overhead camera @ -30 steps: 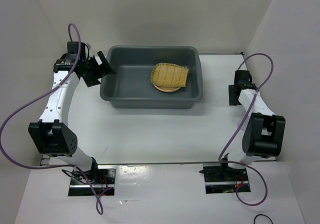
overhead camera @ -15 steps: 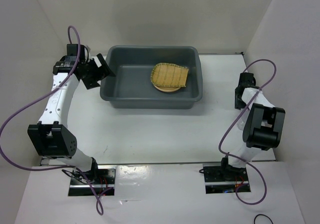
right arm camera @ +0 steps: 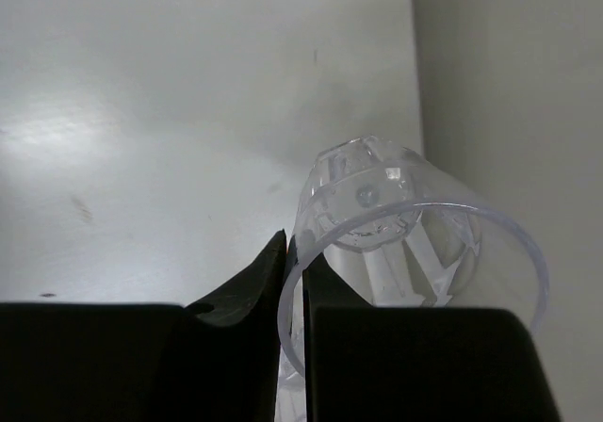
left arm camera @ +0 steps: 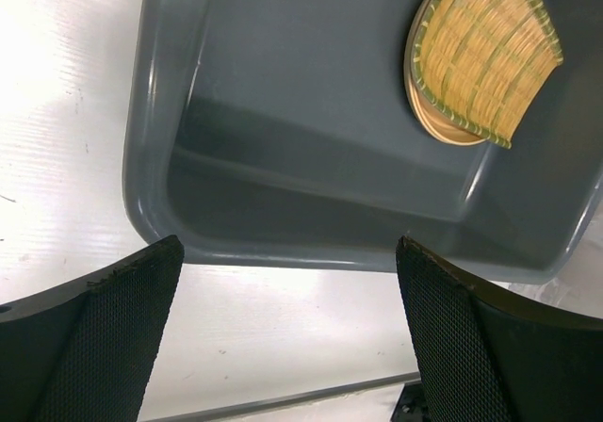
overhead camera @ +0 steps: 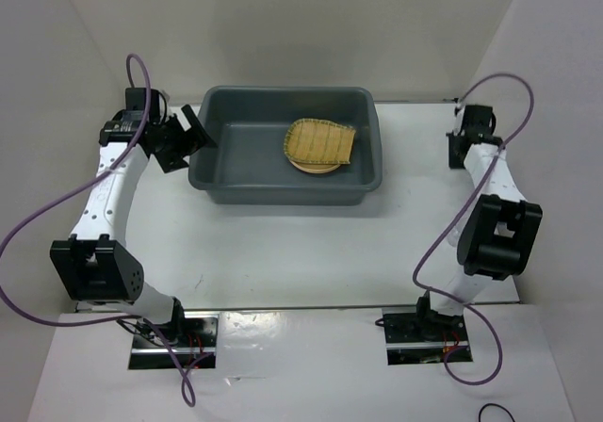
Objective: Place the mixed dishes into the plastic bin
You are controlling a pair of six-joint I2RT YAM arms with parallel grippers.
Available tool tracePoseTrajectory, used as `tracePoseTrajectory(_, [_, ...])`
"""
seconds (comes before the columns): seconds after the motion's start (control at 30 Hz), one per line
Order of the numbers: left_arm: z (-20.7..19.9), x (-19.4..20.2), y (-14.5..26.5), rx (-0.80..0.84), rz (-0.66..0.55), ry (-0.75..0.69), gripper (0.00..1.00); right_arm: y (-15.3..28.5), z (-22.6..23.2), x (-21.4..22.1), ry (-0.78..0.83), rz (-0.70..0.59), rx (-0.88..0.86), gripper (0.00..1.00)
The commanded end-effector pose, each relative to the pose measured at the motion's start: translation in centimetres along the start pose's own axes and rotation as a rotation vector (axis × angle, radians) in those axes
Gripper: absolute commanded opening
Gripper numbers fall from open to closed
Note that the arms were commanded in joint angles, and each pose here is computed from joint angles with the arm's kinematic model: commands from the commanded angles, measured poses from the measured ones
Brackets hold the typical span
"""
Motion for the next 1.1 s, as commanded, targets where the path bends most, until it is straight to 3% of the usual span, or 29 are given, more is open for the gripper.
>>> tracePoseTrajectory(0.0, [-0.4,-0.1,1.7,0.016,-0.066,0.013,1.00,10.5,1.7,-10.3,0.050,-0.434,-0.184,0.00])
tracePoseTrajectory(0.03, [-0.4,-0.2,2.2,0.009,-0.083,0.010,1.00,14.0,2.5,-13.1,0.073,-0.540,-0.250,0.00])
tracePoseTrajectory(0.13, [-0.2,-0.1,2.6,-0.019,-0.095,0.020,1.00,19.5,8.7,-15.0,0.274,-0.631,-0.500,0.00])
tracePoseTrajectory(0.33, [0.1,0.6,4.9,-0.096,-0.090,0.019,1.00,22.2,21.5,-12.3,0.625,-0.634,-0.883,0.00])
tracePoseTrajectory(0.47, [-0.1,1.0,6.2,-0.012,-0.088,0.037,1.00,20.6,30.9,-10.0,0.786,-0.564,-1.024,0.00])
tracePoseTrajectory(0.6, [0.1,2.1,6.4,-0.033,-0.012,0.048,1.00,19.4,38.7,-8.0,0.931,-0.625,-1.093,0.00])
tracePoseTrajectory(0.77, [0.5,2.8,7.1,-0.083,0.019,0.068,1.00,16.0,43.8,-3.2,1.050,-0.559,-1.177,0.00])
tracePoseTrajectory(1.07, [1.3,3.5,6.9,-0.117,0.095,0.105,1.00,12.8,49.0,-0.5,1.097,-0.588,-1.249,0.00])
Point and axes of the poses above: each gripper's point midway between its finger pads, its own y axis back along the fingers, its own z axis along the line the jaws close on, x = y × z, the point moved 8 cm from there along y, back along the fingers, and after that the axes turned 15 degrees about -y, right-handed, at the moved point
